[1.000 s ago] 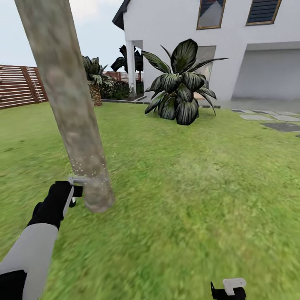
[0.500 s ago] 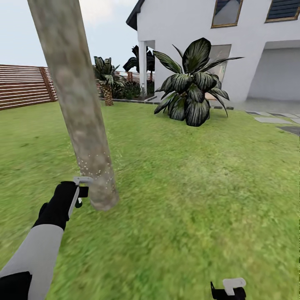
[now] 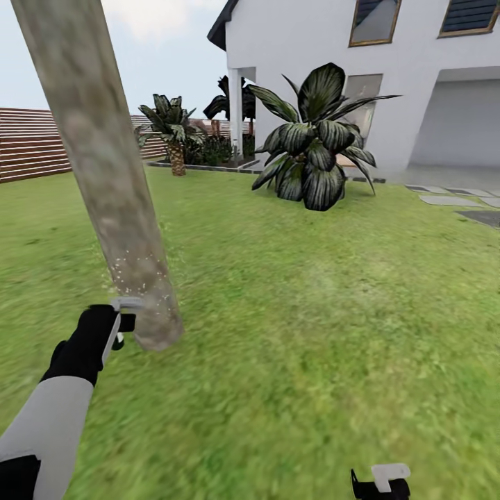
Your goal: In the garden, pick up the pesticide atomizer on the floor and spray pesticide onto both trees until each tree trunk is fully covered.
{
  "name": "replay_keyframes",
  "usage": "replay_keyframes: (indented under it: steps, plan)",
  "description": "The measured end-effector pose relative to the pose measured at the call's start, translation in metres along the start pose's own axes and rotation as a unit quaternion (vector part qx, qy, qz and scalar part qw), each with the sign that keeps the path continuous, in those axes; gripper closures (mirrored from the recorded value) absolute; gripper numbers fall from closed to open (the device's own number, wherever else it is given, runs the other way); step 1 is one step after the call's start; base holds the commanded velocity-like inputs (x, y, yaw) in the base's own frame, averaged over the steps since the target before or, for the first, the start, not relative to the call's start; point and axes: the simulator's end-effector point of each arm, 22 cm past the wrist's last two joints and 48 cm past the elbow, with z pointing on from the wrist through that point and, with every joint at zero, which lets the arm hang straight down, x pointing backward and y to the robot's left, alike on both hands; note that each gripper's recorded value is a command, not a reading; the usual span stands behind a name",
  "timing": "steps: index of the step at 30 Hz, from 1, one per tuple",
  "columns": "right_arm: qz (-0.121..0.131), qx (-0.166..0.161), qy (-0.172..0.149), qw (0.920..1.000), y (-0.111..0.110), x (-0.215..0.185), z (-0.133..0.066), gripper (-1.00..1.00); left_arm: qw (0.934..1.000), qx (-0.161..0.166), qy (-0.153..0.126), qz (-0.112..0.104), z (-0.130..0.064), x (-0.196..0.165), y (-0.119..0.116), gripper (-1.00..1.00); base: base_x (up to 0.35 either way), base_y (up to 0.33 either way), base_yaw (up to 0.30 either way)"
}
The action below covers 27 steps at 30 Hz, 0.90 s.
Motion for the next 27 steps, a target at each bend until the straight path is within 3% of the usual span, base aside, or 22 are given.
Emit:
replay_keyframes:
  steps: [7, 11, 20, 27]
  plan:
    - [0.0, -0.001, 0.0, 1.0, 0.001, 0.0, 0.0, -1.0, 1.0, 0.001, 0.001, -0.001, 0.0, 0.0, -0.001, 1.0, 0.046, -0.27, 0.226]
    - [0.0, -0.001, 0.0, 1.0, 0.001, 0.0, 0.0, -1.0, 0.9999, -0.01, 0.008, -0.01, 0.004, 0.007, 0.016, 1.0, 0.131, -0.27, 0.116]
    - [0.001, -0.001, 0.0, 1.0, 0.001, 0.0, 0.0, -1.0, 0.9998, 0.007, 0.009, -0.014, 0.003, 0.008, -0.003, 1.0, 0.138, -0.27, 0.036]
    - [0.0, -0.002, 0.0, 1.0, 0.002, 0.0, 0.0, -1.0, 0.9998, -0.006, 0.011, -0.014, 0.005, 0.01, 0.011, 1.0, 0.139, -0.27, 0.253]
